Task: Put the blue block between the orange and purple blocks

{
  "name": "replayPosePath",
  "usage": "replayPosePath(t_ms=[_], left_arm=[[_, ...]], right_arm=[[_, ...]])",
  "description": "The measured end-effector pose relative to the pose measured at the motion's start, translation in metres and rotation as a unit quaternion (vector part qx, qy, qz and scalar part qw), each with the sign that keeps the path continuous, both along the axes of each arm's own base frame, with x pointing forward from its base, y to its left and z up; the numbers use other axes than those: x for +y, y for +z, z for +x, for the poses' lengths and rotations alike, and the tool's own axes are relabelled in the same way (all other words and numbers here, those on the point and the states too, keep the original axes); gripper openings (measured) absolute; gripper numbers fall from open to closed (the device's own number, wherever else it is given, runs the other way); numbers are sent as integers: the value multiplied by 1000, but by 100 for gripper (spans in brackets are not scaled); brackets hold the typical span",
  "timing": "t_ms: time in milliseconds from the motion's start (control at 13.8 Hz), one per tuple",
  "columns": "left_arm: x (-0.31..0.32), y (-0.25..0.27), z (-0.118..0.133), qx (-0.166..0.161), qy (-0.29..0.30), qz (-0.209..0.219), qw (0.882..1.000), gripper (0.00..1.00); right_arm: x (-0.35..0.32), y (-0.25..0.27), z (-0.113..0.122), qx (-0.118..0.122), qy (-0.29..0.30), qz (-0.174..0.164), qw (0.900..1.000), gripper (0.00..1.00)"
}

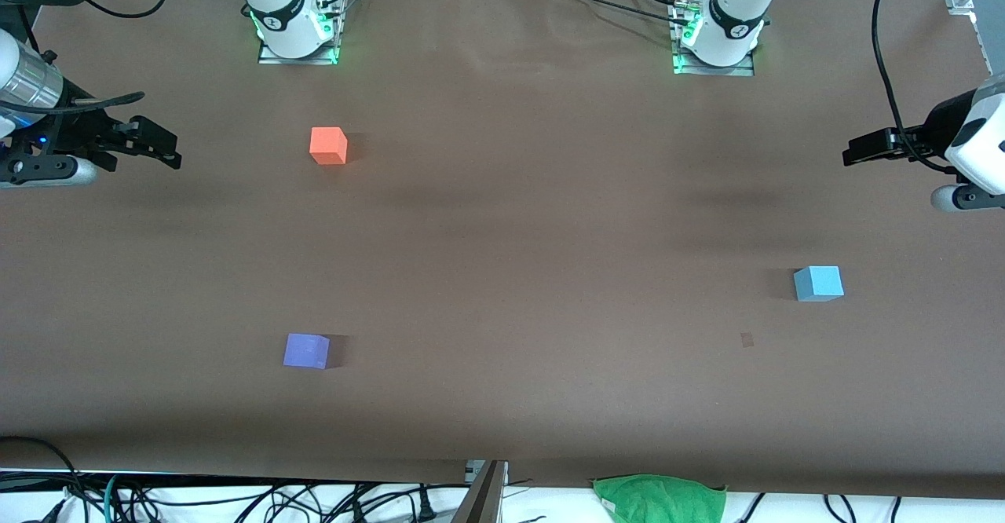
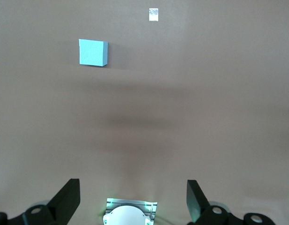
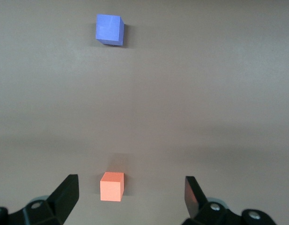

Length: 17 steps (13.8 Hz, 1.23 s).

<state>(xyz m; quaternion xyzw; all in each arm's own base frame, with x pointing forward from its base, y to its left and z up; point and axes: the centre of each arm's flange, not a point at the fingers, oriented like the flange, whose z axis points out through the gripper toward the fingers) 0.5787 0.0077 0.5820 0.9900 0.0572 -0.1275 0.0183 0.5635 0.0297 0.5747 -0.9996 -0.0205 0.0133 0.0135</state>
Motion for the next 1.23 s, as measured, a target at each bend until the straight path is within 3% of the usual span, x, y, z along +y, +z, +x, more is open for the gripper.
replayPosePath(t_ms=[868,1230], left_arm=[[16,-9,2,9,14,2,1000,100],[62,-68,15,-6,36,3,999,100]], right_arm=[[0,0,0,0,0,0,1000,100],[0,0,0,0,0,0,1000,100]])
